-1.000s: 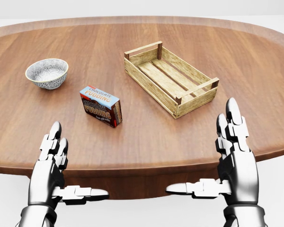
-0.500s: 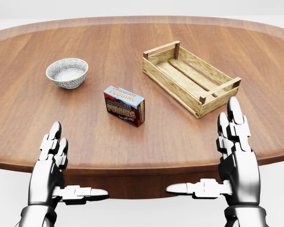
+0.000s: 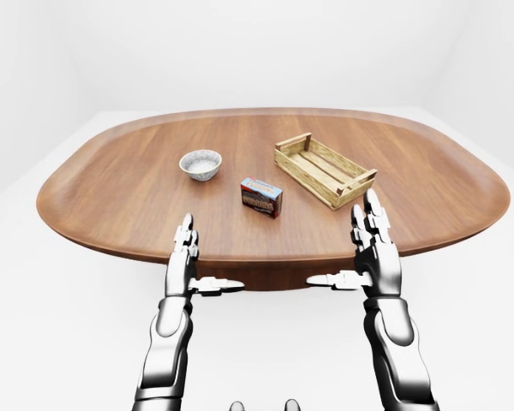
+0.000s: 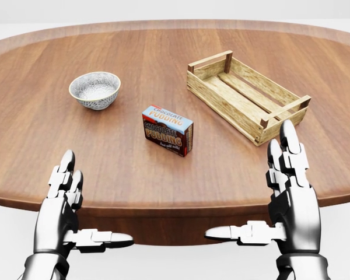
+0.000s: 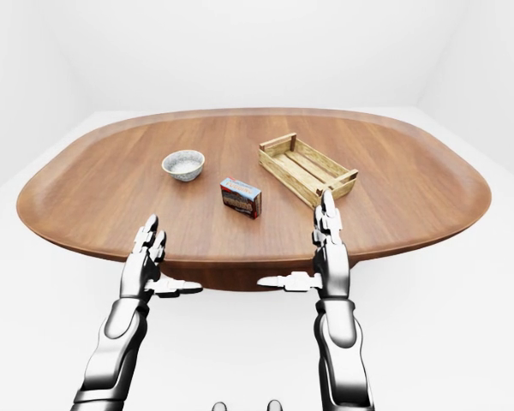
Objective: Pick up the chocolate pudding and put it in the tray.
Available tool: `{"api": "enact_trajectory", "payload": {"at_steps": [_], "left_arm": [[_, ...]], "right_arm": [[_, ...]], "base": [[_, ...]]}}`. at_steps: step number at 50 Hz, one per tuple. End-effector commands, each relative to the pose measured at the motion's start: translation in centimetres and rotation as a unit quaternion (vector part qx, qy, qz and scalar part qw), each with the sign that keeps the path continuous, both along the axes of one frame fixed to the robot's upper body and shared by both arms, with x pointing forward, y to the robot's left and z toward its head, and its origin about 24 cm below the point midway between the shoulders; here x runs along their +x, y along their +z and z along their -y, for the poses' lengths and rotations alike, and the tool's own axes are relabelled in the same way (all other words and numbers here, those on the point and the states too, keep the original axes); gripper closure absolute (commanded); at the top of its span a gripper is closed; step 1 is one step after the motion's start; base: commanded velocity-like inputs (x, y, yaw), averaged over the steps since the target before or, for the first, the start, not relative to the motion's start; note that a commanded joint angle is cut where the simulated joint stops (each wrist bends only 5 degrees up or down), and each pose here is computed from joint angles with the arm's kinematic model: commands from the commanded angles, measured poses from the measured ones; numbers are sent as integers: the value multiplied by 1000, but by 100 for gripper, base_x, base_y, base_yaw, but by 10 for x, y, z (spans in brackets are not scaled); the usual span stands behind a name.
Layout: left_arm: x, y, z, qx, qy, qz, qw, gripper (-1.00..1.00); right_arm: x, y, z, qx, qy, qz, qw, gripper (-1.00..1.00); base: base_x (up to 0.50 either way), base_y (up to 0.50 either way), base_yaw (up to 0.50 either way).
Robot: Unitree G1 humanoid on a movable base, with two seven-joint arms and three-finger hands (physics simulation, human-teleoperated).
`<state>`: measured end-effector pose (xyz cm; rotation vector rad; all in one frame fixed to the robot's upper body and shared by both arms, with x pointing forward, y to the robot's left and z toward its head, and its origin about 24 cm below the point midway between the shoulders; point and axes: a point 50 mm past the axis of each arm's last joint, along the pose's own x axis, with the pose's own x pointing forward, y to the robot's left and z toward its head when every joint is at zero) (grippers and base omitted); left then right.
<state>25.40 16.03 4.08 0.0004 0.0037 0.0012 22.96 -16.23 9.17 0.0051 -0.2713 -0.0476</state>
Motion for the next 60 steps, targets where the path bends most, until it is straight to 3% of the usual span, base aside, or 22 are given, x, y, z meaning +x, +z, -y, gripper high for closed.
{"api": "enact_trajectory", "payload": {"at_steps": [1, 60], "left_arm": [[0, 0, 1, -1, 0, 0, 1000, -100], [0, 0, 1, -1, 0, 0, 1000, -100]], "right_arm": [[0, 0, 1, 2, 0, 0, 1000, -100], [2, -3, 1, 6, 0, -7, 1000, -100]], "base": [[20, 0, 0], [21, 0, 0]]}}
